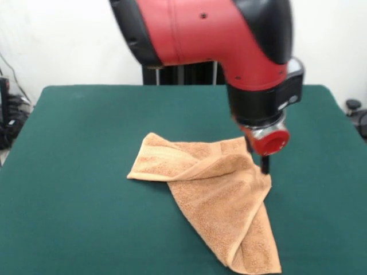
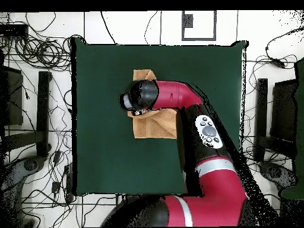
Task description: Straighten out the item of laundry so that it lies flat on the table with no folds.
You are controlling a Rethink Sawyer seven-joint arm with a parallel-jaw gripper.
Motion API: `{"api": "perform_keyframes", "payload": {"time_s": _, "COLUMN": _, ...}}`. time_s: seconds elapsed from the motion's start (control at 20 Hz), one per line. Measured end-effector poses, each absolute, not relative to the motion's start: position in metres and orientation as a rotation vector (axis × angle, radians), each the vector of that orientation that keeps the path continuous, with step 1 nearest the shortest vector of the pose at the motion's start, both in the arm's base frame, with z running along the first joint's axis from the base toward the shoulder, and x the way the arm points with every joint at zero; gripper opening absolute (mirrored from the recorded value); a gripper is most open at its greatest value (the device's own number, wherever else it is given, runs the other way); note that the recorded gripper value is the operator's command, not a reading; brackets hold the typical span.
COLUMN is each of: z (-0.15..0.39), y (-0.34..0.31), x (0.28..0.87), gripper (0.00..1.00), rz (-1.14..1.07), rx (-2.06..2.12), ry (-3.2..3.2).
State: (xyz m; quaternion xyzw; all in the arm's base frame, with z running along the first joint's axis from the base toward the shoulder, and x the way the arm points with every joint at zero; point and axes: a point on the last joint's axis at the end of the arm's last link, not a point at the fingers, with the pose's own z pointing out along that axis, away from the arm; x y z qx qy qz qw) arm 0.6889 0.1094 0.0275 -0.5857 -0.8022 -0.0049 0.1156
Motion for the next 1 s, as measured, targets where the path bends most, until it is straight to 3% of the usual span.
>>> {"api": "perform_keyframes", "payload": {"time_s": 0.35, "z": 0.061, "y": 0.144, "x": 0.696, "gripper": 1.00, "rz": 0.132, "rx": -1.587, "ry": -2.327}}
{"api": "perform_keyframes", "payload": {"time_s": 1.0, "z": 0.069, "y": 0.162, "x": 0.707, "gripper": 1.00, "rz": 0.110, "rx": -1.596, "ry": -2.374}}
